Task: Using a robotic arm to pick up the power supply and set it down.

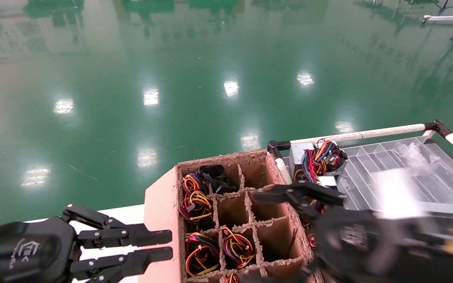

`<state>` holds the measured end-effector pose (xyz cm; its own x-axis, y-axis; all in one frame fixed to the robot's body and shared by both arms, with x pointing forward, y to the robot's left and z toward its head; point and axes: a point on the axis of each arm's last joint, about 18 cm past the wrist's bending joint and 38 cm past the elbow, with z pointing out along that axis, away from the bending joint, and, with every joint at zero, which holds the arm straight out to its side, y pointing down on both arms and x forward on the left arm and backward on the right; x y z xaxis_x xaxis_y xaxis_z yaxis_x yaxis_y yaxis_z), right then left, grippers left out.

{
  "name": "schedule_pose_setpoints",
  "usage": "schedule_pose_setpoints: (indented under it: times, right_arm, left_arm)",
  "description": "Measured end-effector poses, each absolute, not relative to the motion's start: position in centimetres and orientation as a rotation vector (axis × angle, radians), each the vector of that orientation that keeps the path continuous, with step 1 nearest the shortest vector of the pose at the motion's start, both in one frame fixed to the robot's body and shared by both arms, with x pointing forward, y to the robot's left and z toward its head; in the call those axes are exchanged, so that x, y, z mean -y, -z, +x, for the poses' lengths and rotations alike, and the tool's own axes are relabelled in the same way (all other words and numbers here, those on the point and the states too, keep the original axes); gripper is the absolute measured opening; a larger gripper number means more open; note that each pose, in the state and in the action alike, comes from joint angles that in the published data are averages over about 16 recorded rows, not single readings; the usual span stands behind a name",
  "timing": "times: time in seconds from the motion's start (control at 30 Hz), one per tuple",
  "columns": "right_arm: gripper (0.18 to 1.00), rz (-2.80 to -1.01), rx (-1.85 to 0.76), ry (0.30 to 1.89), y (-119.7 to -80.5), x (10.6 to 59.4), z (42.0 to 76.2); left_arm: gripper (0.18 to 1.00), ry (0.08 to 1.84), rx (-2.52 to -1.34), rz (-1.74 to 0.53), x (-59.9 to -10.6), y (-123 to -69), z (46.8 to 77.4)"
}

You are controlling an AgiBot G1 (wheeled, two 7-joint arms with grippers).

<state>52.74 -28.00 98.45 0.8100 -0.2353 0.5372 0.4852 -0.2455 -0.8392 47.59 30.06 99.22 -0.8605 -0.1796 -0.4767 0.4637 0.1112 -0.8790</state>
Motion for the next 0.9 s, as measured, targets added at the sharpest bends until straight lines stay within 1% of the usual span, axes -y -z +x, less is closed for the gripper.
schedule_pose_setpoints:
  times: [0.1, 0.3, 0.6, 0.9]
  right_arm:
    - [1.000, -1.726, 0.193, 0.738, -98.3, 26.8, 55.1]
    - [1.000, -1.792, 0.203, 0.840, -98.5, 23.9, 59.9]
    - [1.000, -1.880, 0.218, 0.985, -99.1, 20.0, 66.1]
    - [1.000, -1.953, 0.188, 1.087, -99.3, 18.2, 69.9]
  left_arm:
    - [0.278, 1.800, -1.924, 0.275, -30.1, -99.2, 47.6]
    - [0.222, 1.800, -1.924, 0.275, -30.1, -99.2, 47.6]
    - [0.194, 1.800, -1.924, 0.275, -30.1, -99.2, 47.6]
    - [0.191, 1.800, -1.924, 0.275, -30.1, -99.2, 47.6]
